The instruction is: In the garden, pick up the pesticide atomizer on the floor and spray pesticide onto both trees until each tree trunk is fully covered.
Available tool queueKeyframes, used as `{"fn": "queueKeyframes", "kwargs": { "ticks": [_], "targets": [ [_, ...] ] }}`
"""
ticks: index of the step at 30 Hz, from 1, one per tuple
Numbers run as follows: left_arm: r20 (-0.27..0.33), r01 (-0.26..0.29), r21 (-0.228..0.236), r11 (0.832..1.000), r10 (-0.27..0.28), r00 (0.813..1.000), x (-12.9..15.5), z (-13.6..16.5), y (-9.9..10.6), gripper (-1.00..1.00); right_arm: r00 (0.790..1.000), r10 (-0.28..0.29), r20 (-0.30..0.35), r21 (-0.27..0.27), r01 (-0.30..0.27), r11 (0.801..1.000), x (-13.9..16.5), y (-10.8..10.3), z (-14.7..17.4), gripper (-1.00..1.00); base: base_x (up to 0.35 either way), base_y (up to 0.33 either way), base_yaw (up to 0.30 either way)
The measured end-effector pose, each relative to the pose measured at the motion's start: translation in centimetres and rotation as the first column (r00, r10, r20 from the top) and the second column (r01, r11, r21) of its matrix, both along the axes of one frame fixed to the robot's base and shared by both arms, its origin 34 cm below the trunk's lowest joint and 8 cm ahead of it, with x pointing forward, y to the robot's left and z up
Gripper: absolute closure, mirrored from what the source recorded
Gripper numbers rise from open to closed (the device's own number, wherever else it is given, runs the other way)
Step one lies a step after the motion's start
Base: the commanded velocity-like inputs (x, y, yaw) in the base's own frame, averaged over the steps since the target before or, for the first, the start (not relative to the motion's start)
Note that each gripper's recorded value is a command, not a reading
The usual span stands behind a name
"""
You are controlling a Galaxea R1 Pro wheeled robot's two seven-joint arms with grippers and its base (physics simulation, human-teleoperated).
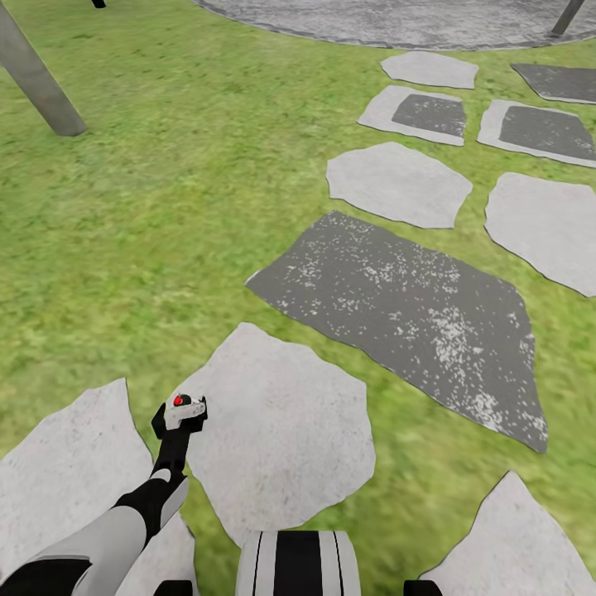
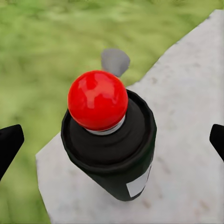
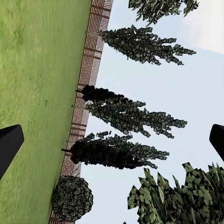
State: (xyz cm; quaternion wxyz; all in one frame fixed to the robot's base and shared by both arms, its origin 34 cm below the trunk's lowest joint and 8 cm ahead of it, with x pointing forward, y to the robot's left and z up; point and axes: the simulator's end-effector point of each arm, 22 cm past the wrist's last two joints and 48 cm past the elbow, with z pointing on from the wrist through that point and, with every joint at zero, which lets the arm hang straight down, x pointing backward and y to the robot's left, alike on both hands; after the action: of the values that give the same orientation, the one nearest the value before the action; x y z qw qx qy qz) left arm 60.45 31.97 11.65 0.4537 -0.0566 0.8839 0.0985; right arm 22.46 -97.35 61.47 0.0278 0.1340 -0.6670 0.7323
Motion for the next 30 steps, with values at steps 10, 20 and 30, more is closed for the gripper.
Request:
{"fn": "queueKeyframes", "kwargs": {
  "ticks": [10, 20, 30],
  "targets": [
    [0.000, -0.001, -0.001, 1.000, 0.001, 1.000, 0.00, -0.01, 0.01, 1.00, 1.000, -0.001, -0.001, -0.001, 0.001, 1.000, 0.01, -0.04, 0.07, -1.00, 0.000, 0.000, 0.000],
    [0.001, -0.001, -0.001, 1.000, 0.001, 1.000, 0.04, 0.03, 0.01, 1.00, 1.000, -0.001, 0.000, -0.002, 0.001, 1.000, 0.04, -0.05, 0.11, -1.00, 0.000, 0.000, 0.000],
    [0.020, -0.001, -0.001, 1.000, 0.001, 1.000, 0.73, 0.73, -0.01, 1.00, 1.000, -0.001, 0.008, -0.004, 0.001, 1.000, -0.05, -0.08, 0.35, -1.00, 0.000, 0.000, 0.000]
  ]
}}
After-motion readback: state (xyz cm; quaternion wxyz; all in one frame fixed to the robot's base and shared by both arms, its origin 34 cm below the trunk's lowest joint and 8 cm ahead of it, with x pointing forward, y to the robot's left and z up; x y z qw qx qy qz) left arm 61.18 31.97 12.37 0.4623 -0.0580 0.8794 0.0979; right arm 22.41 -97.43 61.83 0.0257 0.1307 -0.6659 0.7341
